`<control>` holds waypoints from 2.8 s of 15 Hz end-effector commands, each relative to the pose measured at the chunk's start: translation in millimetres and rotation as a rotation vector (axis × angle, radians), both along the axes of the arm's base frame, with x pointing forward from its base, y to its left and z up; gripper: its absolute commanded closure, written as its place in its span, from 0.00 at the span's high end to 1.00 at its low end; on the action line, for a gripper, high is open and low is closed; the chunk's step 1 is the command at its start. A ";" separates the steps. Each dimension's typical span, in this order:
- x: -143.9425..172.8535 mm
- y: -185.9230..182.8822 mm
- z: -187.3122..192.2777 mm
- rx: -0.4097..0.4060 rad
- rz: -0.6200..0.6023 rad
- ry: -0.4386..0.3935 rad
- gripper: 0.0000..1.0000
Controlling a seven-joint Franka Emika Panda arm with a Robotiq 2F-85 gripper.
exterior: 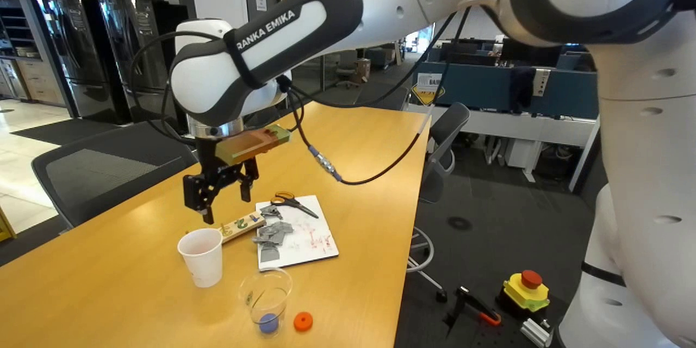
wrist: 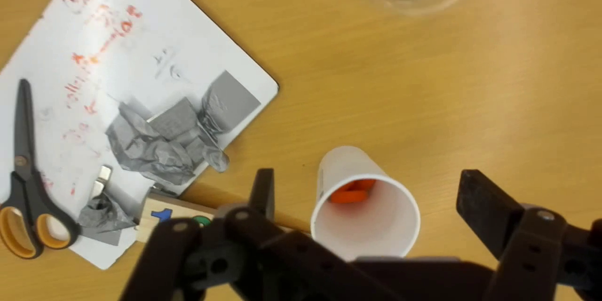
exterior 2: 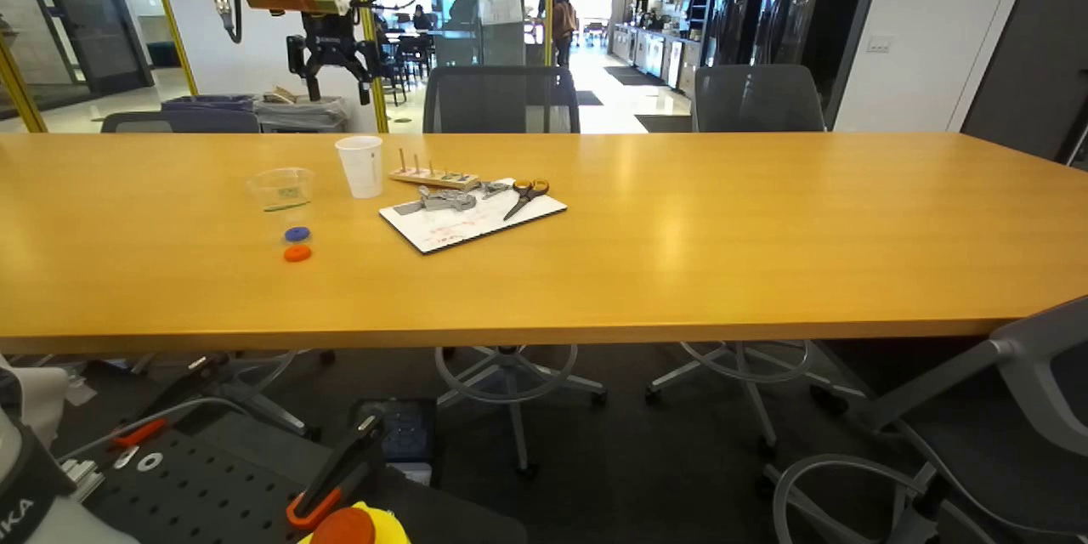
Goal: Put the blue disc in the clear cup and the orange discs in the white cup
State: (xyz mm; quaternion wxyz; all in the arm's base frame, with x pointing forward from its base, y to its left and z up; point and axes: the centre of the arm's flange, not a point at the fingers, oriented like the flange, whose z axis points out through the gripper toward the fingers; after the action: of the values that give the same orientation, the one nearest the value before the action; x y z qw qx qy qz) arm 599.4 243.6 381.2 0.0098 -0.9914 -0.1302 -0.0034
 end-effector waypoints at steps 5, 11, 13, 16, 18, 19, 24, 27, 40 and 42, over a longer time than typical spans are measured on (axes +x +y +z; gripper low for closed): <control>-106.2 -98.3 7.5 -0.027 0.173 0.055 1.00; -155.3 -116.9 -54.6 -0.011 0.310 0.007 1.00; -168.5 -115.9 -72.5 0.017 0.370 -0.012 1.00; -187.1 -112.7 -99.6 0.076 0.446 -0.026 1.00; -194.4 -105.7 -112.9 0.074 0.481 -0.044 1.00; -198.5 -101.1 -119.8 0.063 0.510 -0.055 1.00; -208.6 -72.3 -138.1 0.001 0.636 -0.101 1.00; -210.4 -57.0 -147.6 -0.055 0.707 -0.142 1.00; -189.3 -29.8 -180.9 -0.051 0.768 -0.116 1.00; -184.8 -26.6 -187.4 -0.045 0.764 -0.105 1.00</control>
State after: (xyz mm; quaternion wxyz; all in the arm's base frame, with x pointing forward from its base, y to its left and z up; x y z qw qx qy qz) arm 401.3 203.5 203.0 -0.0220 -0.8678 -0.4941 -0.0481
